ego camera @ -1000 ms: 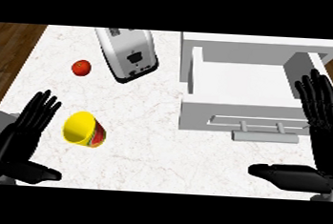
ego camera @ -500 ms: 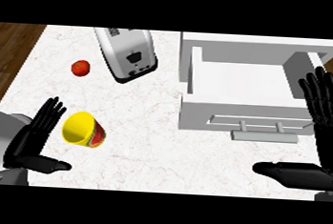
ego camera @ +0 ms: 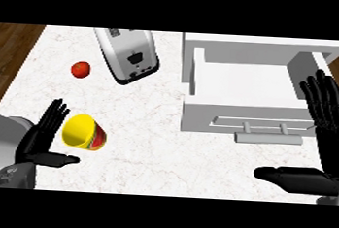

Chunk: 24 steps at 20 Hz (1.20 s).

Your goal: Pick up the cup, place it into the drawer and close the drawer

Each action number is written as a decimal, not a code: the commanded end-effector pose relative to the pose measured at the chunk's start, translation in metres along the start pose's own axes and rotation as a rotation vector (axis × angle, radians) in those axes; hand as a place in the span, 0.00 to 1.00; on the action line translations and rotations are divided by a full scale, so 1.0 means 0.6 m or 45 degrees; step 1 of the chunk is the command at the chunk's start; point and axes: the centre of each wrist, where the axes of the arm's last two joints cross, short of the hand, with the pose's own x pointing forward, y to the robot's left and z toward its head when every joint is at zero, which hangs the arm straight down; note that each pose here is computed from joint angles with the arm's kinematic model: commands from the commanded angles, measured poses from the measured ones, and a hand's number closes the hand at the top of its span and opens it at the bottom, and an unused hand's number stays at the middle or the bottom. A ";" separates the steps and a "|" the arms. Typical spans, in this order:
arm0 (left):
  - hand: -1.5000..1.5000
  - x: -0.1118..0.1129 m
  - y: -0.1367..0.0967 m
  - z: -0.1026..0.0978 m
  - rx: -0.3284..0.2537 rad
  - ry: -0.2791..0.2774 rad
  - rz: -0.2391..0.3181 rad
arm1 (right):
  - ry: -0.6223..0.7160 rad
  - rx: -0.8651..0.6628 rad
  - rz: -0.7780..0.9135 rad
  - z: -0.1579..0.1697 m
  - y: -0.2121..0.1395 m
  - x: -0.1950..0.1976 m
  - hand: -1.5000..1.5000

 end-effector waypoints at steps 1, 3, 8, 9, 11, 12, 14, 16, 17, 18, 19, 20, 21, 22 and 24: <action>0.00 -0.015 0.003 0.003 -0.017 -0.087 0.085 | 0.016 0.013 -0.006 0.001 0.004 -0.021 0.00; 0.00 -0.007 0.023 0.005 -0.016 -0.090 0.067 | -0.012 0.018 -0.031 -0.003 0.023 0.013 0.00; 0.00 -0.050 -0.031 0.029 -0.057 -0.106 0.042 | 0.007 -0.002 -0.005 0.001 -0.027 -0.011 0.00; 0.00 -0.016 0.020 0.014 -0.046 -0.084 0.052 | -0.007 0.038 -0.020 -0.016 0.005 0.022 0.00; 0.00 -0.043 -0.028 0.014 -0.046 -0.117 0.073 | -0.005 0.035 -0.015 -0.002 -0.001 0.024 0.00; 0.00 -0.053 -0.048 0.016 -0.068 -0.119 0.065 | -0.013 -0.005 -0.010 -0.021 0.000 0.016 0.00; 0.00 -0.029 -0.015 -0.001 -0.071 -0.118 0.057 | -0.017 0.032 -0.030 -0.012 0.004 0.021 0.00; 0.00 -0.022 -0.002 -0.002 -0.064 -0.111 0.083 | 0.007 0.044 -0.024 -0.010 -0.003 0.024 0.00; 0.00 -0.037 -0.043 -0.013 -0.071 -0.134 0.098 | -0.004 0.026 -0.046 -0.007 0.014 0.023 0.00; 0.00 -0.030 -0.025 -0.010 -0.075 -0.132 0.089 | 0.007 0.009 -0.025 -0.020 0.010 0.008 0.00; 0.00 -0.043 -0.040 0.000 -0.078 -0.146 0.081 | 0.009 0.022 -0.026 -0.015 -0.008 0.004 0.00; 0.00 -0.028 -0.025 -0.014 -0.091 -0.125 0.110 | 0.021 0.013 -0.024 0.003 0.007 -0.002 0.00; 0.00 -0.040 -0.025 0.006 -0.054 -0.111 0.109 | -0.005 0.031 -0.032 -0.007 0.024 0.023 0.00; 0.00 -0.046 -0.053 -0.006 -0.092 -0.125 0.143 | -0.019 0.023 -0.031 -0.011 0.002 0.013 0.00; 0.00 -0.043 -0.054 -0.014 -0.099 -0.135 0.184 | -0.030 0.035 -0.027 -0.015 0.006 0.012 0.00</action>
